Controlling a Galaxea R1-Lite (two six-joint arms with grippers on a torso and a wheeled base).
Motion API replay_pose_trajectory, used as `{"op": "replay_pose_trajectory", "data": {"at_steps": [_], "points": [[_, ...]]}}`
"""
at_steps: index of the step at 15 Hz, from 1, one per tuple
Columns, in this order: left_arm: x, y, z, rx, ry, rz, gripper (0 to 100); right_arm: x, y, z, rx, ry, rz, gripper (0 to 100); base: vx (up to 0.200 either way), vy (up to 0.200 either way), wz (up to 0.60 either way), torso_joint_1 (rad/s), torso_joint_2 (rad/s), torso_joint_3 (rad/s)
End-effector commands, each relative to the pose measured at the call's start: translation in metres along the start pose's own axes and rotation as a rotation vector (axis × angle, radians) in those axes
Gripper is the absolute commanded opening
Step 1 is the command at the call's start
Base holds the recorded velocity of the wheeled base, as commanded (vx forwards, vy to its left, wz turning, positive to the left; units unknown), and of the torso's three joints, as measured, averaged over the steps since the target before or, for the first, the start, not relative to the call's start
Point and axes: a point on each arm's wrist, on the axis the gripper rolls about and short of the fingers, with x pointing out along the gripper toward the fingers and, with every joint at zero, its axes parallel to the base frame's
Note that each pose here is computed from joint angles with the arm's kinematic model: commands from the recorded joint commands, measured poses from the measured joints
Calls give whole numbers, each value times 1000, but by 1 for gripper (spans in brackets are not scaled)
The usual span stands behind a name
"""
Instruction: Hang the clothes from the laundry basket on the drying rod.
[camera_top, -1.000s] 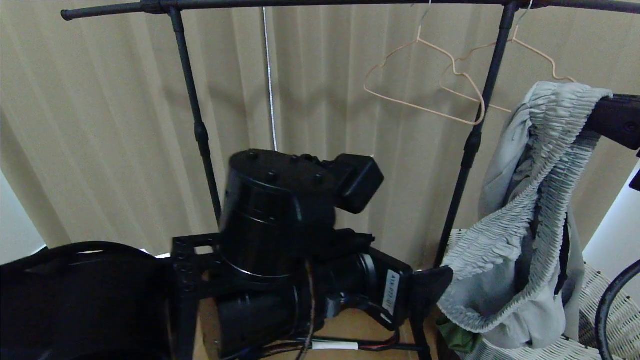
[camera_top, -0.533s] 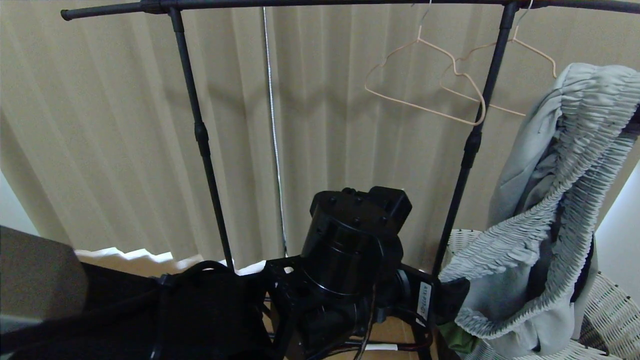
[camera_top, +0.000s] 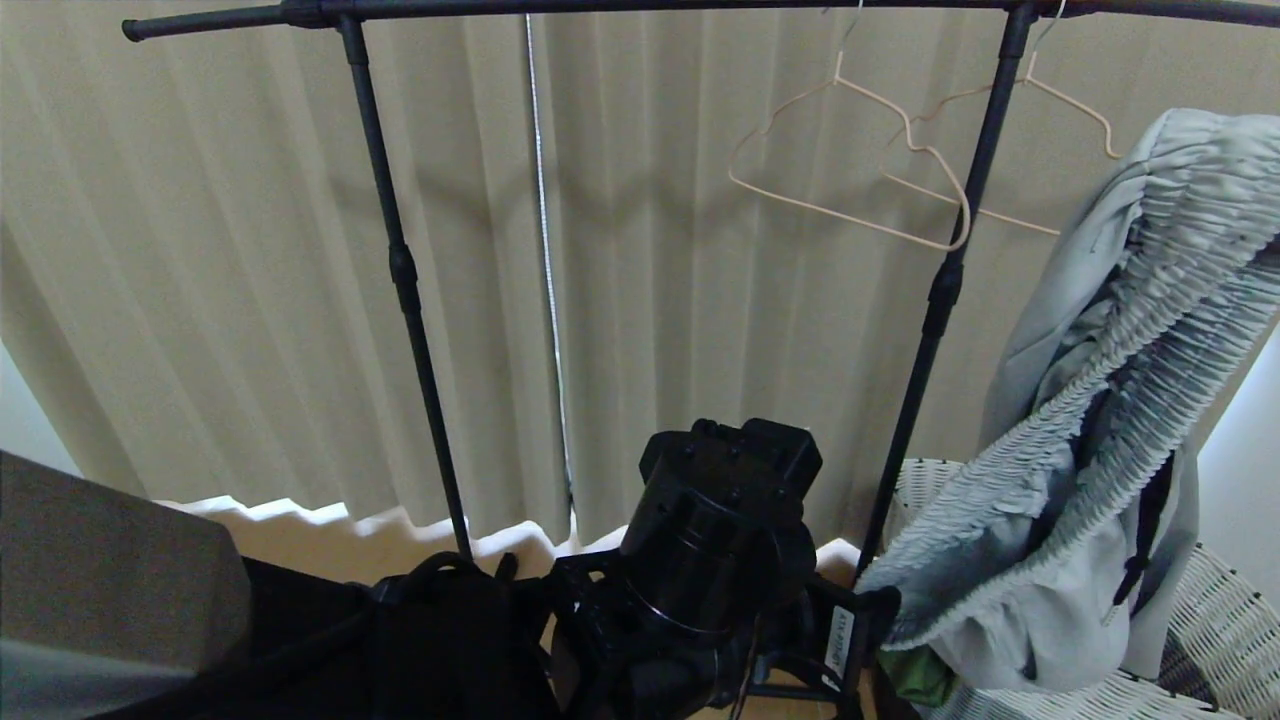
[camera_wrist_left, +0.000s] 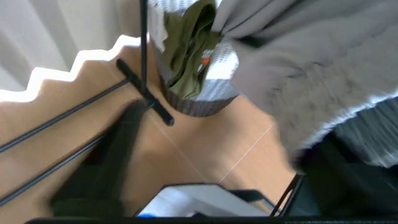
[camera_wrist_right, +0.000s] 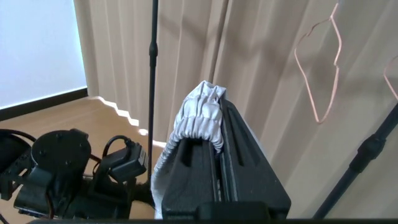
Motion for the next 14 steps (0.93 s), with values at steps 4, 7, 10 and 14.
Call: {"op": "replay_pose_trajectory", "data": {"at_steps": [4, 7, 10, 14], "points": [[-18, -3, 4, 43, -56, 50, 0, 6, 0, -3, -3, 19, -5, 0, 0, 0, 0, 0, 0, 0], [-68, 6, 30, 95, -178, 80, 0, 19, -5, -12, -9, 63, -44, 0, 0, 0, 0, 0, 0, 0], [-126, 32, 63, 146, -269, 178, 0, 27, -5, -17, -12, 88, -51, 0, 0, 0, 0, 0, 0, 0], [-174, 51, 79, 115, -228, 285, 0, 45, -4, -27, -13, 133, -38, 0, 0, 0, 0, 0, 0, 0]]}}
